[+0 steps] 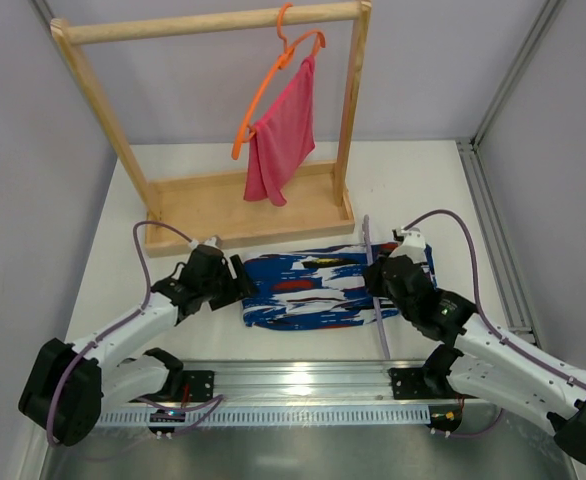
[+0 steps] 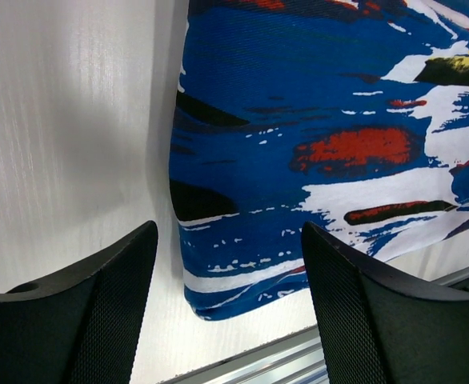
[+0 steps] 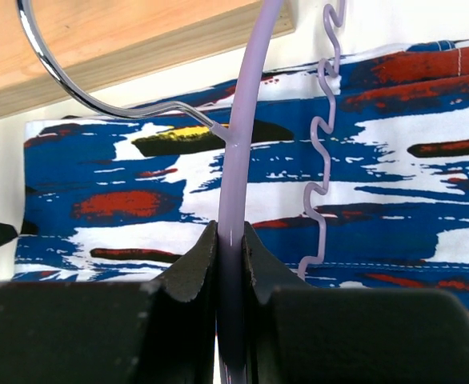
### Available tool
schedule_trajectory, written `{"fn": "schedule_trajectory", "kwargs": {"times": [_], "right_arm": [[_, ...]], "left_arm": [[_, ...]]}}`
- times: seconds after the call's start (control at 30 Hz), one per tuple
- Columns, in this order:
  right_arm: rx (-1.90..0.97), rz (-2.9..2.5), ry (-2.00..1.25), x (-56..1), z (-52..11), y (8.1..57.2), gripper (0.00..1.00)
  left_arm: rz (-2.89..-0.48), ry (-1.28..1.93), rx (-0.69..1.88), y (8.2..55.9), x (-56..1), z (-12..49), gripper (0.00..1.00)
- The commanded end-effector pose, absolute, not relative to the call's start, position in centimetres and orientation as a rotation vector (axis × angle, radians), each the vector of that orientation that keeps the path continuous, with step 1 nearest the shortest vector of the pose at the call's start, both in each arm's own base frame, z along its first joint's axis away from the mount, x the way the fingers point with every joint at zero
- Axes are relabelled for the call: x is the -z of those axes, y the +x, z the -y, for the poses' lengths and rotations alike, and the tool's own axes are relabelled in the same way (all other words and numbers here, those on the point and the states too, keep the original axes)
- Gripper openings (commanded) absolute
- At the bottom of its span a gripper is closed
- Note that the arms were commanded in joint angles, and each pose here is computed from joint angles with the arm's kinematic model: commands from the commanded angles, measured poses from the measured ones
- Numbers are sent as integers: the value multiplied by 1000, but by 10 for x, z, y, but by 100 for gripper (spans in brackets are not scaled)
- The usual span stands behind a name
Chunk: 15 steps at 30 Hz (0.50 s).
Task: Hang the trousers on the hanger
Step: Place trousers on hanger
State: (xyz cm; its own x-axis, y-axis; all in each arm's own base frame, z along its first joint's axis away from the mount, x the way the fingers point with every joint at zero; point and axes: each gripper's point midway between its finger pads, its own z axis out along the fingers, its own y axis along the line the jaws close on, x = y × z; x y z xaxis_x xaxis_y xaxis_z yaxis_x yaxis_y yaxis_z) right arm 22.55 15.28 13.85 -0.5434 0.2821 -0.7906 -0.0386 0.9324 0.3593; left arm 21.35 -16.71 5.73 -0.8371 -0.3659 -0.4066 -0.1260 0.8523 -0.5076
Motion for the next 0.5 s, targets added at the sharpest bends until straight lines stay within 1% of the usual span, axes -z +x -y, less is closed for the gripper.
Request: {"fn": "schedule_trajectory", "kwargs": {"times": [0.0,0.03,0.3,0.47], "right_arm": [[-518,-1983,191,-185,-166,242,4],[-531,-1976,194,-187,-168,242,4],[-629,-1892,260,-202,-173,246,4],[-617,-1890,298,-191,-165,244,4]], "left_arm": [[-2471,-349,671,227,-61,172,72],[-2481,-345,679,226,-59,174,70],[-2467,-313,763,233,-62,189,69],[-2466,-280,834,234,-63,200,63]]}}
